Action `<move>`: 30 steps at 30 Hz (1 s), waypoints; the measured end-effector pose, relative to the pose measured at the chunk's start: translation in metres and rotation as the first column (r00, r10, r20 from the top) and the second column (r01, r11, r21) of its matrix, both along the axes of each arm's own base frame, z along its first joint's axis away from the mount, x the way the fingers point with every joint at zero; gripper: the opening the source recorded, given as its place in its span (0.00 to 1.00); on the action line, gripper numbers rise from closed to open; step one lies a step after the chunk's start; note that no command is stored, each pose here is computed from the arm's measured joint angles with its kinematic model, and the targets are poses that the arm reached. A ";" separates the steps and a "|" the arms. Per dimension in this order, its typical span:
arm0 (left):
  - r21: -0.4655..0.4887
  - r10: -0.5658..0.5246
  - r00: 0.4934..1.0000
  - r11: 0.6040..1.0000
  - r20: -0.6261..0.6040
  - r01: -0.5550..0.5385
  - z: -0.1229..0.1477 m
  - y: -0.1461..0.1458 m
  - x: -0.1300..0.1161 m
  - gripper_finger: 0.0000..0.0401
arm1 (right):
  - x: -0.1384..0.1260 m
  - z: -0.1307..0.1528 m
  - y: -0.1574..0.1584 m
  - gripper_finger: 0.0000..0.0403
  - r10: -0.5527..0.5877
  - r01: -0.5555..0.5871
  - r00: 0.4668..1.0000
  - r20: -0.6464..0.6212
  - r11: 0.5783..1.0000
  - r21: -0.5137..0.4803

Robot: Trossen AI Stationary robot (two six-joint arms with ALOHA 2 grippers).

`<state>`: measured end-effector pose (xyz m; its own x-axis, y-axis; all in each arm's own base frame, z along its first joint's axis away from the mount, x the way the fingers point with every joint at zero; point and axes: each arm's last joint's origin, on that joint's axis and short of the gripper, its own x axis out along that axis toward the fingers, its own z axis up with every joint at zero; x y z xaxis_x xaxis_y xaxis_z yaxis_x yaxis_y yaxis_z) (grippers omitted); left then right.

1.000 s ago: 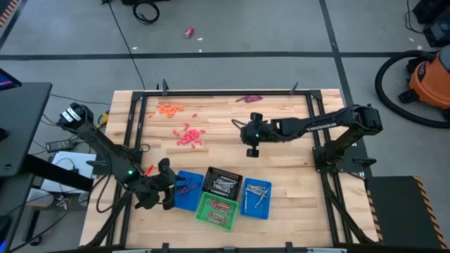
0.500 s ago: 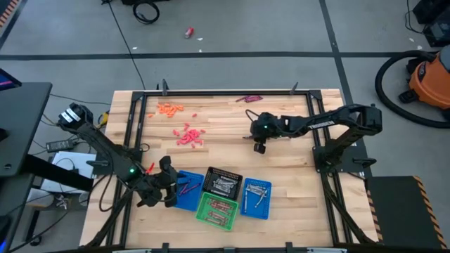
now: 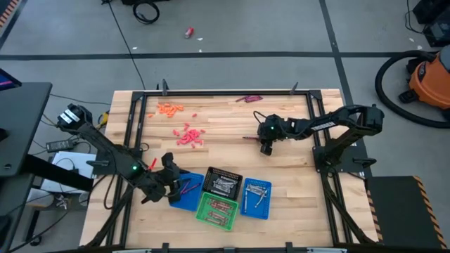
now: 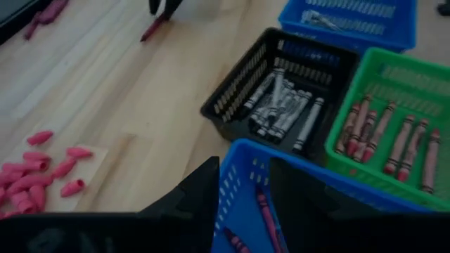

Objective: Sort crayons
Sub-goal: Put the dark red crayon into the left blue bin

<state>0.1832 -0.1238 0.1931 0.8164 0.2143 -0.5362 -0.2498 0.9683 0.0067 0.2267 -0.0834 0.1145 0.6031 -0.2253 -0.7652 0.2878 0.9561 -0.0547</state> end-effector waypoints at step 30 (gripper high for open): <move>0.037 0.010 1.000 0.999 0.030 -0.011 0.005 0.017 0.018 0.34 | 0.008 0.005 0.006 0.01 0.009 -0.008 0.999 0.036 0.999 -0.034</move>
<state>0.2008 -0.1071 0.1986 0.8293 0.2423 -0.5035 -0.2603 0.9649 0.0355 0.2343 -0.0776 0.1193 0.6325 -0.2449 -0.7348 0.2818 0.9564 -0.0763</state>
